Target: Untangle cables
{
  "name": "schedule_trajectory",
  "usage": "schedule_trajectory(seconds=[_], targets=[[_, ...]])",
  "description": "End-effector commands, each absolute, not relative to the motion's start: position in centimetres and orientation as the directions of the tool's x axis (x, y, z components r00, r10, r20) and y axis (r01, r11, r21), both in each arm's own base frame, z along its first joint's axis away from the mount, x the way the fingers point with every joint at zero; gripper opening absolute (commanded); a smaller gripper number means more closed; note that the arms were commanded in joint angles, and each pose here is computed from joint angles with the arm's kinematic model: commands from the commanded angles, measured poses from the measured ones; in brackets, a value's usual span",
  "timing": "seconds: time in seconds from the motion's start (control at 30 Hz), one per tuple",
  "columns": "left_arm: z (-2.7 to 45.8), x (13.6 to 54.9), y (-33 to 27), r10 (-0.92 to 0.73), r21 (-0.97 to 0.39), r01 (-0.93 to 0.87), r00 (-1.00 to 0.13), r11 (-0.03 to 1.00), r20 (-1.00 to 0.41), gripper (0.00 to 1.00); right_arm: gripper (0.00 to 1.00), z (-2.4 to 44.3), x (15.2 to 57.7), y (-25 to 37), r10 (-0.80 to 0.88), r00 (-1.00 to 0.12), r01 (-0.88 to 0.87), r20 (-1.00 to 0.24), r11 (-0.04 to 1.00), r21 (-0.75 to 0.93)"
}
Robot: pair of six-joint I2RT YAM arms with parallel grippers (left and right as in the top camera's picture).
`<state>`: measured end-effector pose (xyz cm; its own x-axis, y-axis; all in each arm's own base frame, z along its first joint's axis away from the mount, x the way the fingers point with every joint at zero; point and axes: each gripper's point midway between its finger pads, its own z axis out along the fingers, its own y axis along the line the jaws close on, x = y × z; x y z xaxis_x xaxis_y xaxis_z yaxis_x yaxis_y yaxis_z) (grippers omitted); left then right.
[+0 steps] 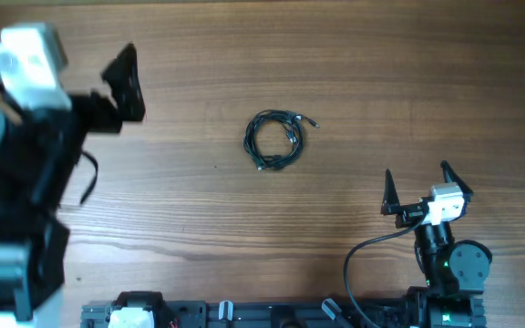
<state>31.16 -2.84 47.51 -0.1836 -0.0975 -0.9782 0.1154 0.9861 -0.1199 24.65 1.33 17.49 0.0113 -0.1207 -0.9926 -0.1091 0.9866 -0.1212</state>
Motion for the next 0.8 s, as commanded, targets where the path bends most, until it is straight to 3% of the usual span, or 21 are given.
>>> schedule_trajectory(seconds=[0.0, 0.27, 0.47, 0.77], targets=[[48.0, 34.6, -2.9, -0.030, -0.058, 0.126, -0.216, 0.990, -0.976, 1.00, 1.00, 17.7, 24.6, 1.6, -0.130, 0.025, -0.123, -0.991, 0.984, -0.132], [45.3, 42.1, -2.8, 0.047, 0.013, 0.128, -0.260, 0.992, -0.965, 1.00, 1.00, 17.7, 24.6, 1.6, -0.130, 0.025, -0.123, -0.991, 0.984, -0.132], [43.6, 43.0, -2.9, 0.121, 0.078, 0.153, -0.297, 0.985, -0.947, 1.00, 1.00, 17.7, 24.6, 1.6, -0.130, 0.025, -0.124, -0.991, 0.983, -0.132], [43.3, 42.7, -3.2, 0.120, 0.069, 0.169, -0.309, 0.983, -0.943, 1.00, 1.00, 17.7, 24.6, 1.6, -0.127, 0.025, -0.125, -0.992, 0.984, -0.129]])
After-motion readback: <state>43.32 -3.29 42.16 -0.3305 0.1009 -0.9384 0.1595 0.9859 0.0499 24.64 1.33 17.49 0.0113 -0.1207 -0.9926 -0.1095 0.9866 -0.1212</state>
